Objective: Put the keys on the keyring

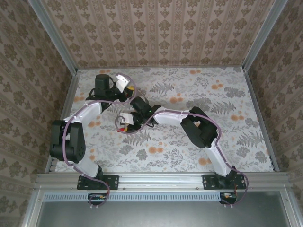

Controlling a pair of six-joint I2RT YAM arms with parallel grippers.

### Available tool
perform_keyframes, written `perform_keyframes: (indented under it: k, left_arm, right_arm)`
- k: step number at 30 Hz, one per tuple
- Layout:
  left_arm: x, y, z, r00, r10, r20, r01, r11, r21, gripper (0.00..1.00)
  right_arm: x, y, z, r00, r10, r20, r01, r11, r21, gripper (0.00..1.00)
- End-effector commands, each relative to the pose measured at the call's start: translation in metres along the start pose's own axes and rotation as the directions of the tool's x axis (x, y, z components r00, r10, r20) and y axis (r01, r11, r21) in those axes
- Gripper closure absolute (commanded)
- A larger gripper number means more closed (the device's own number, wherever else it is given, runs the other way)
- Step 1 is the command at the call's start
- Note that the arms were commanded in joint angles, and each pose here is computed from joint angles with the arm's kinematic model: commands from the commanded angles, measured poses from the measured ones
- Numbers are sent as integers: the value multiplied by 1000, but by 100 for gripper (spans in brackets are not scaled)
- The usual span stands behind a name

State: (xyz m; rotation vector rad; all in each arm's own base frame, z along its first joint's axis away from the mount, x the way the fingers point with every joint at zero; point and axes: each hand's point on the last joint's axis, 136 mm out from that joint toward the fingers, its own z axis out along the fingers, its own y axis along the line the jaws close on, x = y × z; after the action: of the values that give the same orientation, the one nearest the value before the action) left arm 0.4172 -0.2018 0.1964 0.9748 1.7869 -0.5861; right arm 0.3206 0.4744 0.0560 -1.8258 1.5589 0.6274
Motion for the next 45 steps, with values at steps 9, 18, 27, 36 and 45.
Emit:
perform_keyframes:
  k: [9,18,27,36,45]
  left_arm:
    - [-27,-1,-12,996,37,77,-38,999,16,100]
    - [-33,-5,-16,995,45,93,-48,998,28,100]
    - [-34,-7,-17,994,43,97,-47,998,39,100]
    - [-39,-9,-17,993,45,105,-50,998,48,100]
    - [-39,-8,-16,994,43,101,-48,998,48,100]
  right_arm:
    - [13,12,12,993,-19,-117,8,995,-95,74]
    - [12,10,14,992,-10,-124,-1,996,-91,83]
    - [13,9,17,990,-9,-141,-5,995,-96,78]
    - [13,6,21,986,6,-164,-22,995,-94,65]
    - [14,11,19,987,-9,-161,-10,993,-119,83]
